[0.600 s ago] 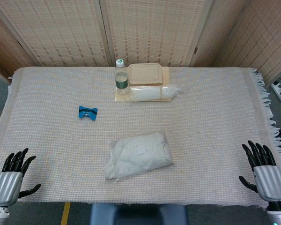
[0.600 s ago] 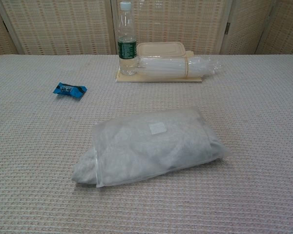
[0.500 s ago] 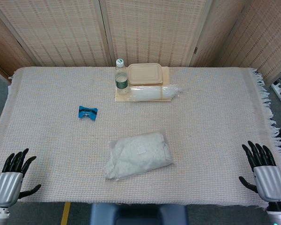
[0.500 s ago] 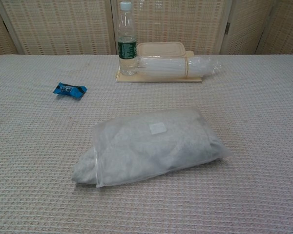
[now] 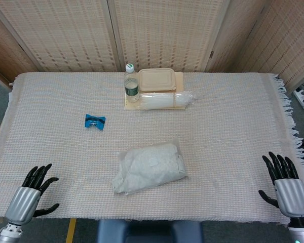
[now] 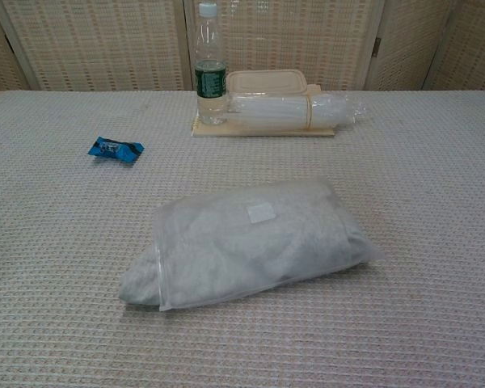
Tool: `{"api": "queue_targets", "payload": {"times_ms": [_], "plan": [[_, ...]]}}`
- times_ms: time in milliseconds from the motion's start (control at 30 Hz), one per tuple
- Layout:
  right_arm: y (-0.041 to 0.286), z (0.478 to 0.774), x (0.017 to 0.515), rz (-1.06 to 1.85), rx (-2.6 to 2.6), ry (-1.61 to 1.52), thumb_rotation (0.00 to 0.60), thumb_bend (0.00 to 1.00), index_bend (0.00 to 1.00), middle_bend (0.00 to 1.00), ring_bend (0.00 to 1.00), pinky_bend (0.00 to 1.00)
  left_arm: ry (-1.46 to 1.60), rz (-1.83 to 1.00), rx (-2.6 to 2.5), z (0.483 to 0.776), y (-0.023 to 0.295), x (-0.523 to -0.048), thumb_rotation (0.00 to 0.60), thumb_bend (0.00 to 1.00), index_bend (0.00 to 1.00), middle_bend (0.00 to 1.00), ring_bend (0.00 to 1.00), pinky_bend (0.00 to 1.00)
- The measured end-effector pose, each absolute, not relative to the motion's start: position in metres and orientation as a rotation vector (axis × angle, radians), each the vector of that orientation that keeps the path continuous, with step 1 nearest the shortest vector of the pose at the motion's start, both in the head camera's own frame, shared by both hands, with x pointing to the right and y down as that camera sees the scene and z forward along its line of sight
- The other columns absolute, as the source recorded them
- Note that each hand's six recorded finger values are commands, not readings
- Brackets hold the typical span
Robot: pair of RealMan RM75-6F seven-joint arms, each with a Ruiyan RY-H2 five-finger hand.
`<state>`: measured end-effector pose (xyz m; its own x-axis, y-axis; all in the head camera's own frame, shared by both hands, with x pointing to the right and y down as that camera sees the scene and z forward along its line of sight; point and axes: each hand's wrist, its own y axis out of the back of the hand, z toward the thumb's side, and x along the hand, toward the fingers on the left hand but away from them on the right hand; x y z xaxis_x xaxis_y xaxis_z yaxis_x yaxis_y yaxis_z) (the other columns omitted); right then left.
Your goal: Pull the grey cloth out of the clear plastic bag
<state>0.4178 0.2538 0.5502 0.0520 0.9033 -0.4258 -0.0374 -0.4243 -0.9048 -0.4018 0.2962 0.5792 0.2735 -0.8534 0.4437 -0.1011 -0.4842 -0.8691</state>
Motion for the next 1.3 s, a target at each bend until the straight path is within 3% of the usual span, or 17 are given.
{"api": "queue_targets", "payload": {"times_ms": [267,467,900,1300], "plan": [[0.256,0.563,0.410,1.514,-1.512,-0.853,0.600,0.10,0.00,0.00,0.00,0.00,0.977,-1.107,-2.023,0.622,0.310,-0.364,0.587,0.20,0.49,0.05,0.00,0.00],[0.256,0.564,0.410,1.519,-1.518,-0.851,0.600,0.10,0.00,0.00,0.00,0.00,1.034,-0.951,-2.130,0.653,0.321,-0.321,0.600,0.26,0.53,0.07,0.00,0.00],[0.254,0.562,0.414,1.524,-1.533,-0.862,0.600,0.10,0.00,0.00,0.00,0.00,1.048,-0.753,-2.076,0.682,0.321,-0.267,0.600,0.30,0.55,0.08,0.00,0.00],[0.254,0.562,0.414,1.531,-1.531,-0.865,0.600,0.10,0.00,0.00,0.00,0.00,1.027,-0.779,-2.039,0.704,0.313,-0.247,0.600,0.30,0.52,0.07,0.00,0.00]]}}
